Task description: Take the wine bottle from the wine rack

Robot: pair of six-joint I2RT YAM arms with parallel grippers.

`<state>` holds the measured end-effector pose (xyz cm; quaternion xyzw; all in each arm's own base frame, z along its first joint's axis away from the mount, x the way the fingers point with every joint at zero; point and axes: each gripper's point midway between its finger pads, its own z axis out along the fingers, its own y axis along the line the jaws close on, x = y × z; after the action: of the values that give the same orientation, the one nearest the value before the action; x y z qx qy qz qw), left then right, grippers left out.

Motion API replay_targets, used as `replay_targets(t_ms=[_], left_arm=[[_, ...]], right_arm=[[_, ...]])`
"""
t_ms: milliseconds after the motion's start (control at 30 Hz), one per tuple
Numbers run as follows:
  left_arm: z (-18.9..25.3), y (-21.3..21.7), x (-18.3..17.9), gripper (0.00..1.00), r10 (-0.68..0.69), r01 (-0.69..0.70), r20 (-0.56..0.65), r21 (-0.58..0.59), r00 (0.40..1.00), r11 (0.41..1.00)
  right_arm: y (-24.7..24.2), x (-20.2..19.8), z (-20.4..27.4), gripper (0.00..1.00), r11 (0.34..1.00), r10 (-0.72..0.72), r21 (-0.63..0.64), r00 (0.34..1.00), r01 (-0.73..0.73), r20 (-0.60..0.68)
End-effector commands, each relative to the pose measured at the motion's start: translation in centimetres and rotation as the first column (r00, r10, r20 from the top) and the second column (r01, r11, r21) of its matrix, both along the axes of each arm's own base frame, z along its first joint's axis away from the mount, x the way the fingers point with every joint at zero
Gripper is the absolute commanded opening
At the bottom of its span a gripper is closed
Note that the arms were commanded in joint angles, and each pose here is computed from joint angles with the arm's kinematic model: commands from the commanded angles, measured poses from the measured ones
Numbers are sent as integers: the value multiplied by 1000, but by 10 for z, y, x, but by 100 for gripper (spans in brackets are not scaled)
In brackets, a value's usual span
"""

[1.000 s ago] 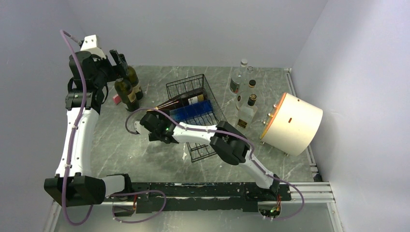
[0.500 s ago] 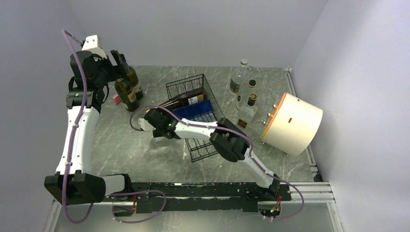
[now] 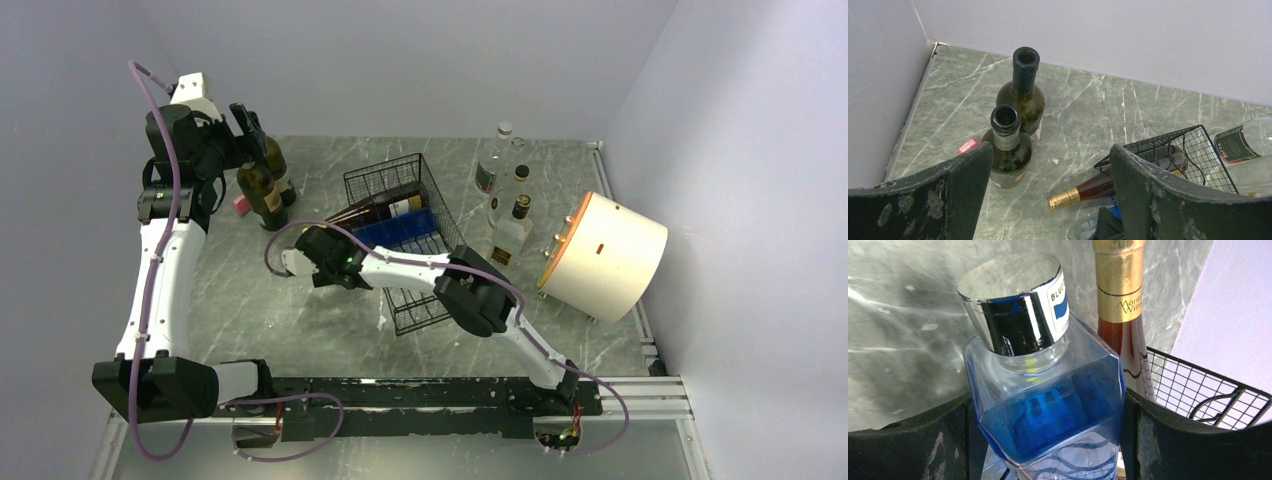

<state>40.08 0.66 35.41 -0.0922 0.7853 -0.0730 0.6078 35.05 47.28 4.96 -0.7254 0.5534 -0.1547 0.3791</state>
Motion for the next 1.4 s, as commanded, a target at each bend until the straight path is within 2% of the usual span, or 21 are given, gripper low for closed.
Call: replay_targets(t_ms=[0,400,633,867,1033,1133,1233,1367], left_arm=[[5,0,4,89,-13,14,26,-14,1000,1000],[0,3,6,89,-8,8,12,-15,1000,1000],[1,5,6,88,0,0,14,-10,1000,1000],[0,5,6,88,2,-1,12,-11,1000,1000],[-1,5,7,88,0,0,10,-12,1000,1000],[-2,4,7,88,-3,3,9,-13,1000,1000],[-2,5,7,88,-1,1,10,-13,1000,1000],[-2,4,7,88,-3,3,9,-14,1000,1000]], right_arm=[[32,-32,33,55,989,79,126,997,-76,-17],[67,-93,95,37,922,175,356,984,-154,-27],[65,-118,152,36,795,216,592,974,-134,-70],[55,-139,201,32,649,258,754,961,-97,-99],[49,-151,225,29,564,290,821,952,-90,-95],[48,-152,226,28,560,291,823,952,-93,-91],[46,-146,227,23,560,250,826,963,-60,-100],[37,-148,244,22,477,236,879,965,-15,-111]])
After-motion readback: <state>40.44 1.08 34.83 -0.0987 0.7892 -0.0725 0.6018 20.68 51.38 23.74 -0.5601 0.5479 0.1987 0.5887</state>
